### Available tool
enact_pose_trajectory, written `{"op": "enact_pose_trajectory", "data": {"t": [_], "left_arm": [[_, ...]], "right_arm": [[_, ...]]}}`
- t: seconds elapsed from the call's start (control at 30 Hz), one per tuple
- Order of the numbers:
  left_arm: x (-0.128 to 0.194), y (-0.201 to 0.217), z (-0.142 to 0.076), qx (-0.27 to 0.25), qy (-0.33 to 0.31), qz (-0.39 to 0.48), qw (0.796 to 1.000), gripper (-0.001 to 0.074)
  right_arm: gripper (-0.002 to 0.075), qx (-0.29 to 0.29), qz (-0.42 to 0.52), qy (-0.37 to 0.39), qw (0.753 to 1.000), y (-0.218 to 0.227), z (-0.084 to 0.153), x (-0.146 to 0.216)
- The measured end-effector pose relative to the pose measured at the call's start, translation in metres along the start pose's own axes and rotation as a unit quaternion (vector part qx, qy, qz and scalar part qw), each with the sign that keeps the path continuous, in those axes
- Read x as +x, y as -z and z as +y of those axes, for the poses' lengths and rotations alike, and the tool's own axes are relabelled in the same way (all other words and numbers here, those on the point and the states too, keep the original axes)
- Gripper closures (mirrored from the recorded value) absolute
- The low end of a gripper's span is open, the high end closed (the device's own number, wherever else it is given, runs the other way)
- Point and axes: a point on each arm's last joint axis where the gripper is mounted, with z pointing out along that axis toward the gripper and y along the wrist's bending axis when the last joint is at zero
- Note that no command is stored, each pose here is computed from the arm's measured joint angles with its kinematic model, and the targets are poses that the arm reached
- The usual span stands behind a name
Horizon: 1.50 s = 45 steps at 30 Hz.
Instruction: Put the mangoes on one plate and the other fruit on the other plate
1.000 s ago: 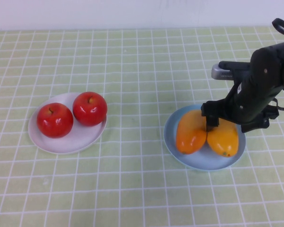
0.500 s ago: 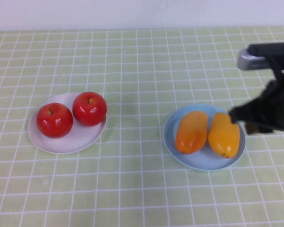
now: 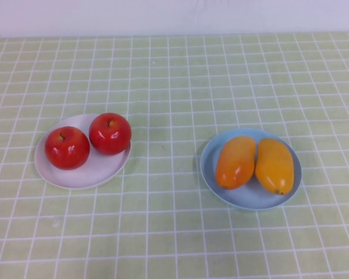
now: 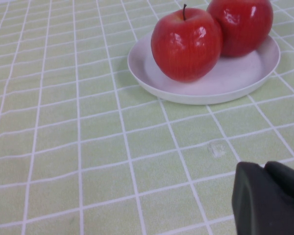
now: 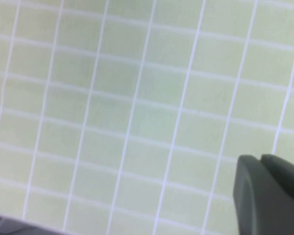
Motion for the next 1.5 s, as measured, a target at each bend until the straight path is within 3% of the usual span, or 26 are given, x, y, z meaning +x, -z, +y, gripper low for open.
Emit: {"op": "enact_pose_trajectory", "data": {"t": [0.23,0.47,0.77,0.97,1.2,1.5], "left_arm": [[0.000,0.000,0.000,0.000,0.000,0.000,1.000,0.0731],[0.000,0.000,0.000,0.000,0.000,0.000,1.000,0.0731],[0.000,0.000,0.000,0.000,0.000,0.000,1.000,0.0731],[0.000,0.000,0.000,0.000,0.000,0.000,1.000,0.0731],[0.000,0.000,0.000,0.000,0.000,0.000,1.000,0.0731],[0.000,0.000,0.000,0.000,0.000,0.000,1.000,0.0731]], "right_arm": [[0.0741,-0.014,-0.058,0.045,0.997,0.015,-0.004,0.019],[0.0741,0.009,-0.155,0.075,0.985,-0.021,-0.015,0.025],[0.0741,0.087,-0.350,-0.019,0.933,-0.062,-0.062,0.059],[0.0741,0.130,-0.438,-0.063,0.887,-0.069,-0.074,0.095],[0.0741,0.138,-0.488,-0.065,0.860,-0.070,-0.072,0.117],[0.0741,0.139,-0.487,-0.066,0.859,-0.069,-0.069,0.132]]}}
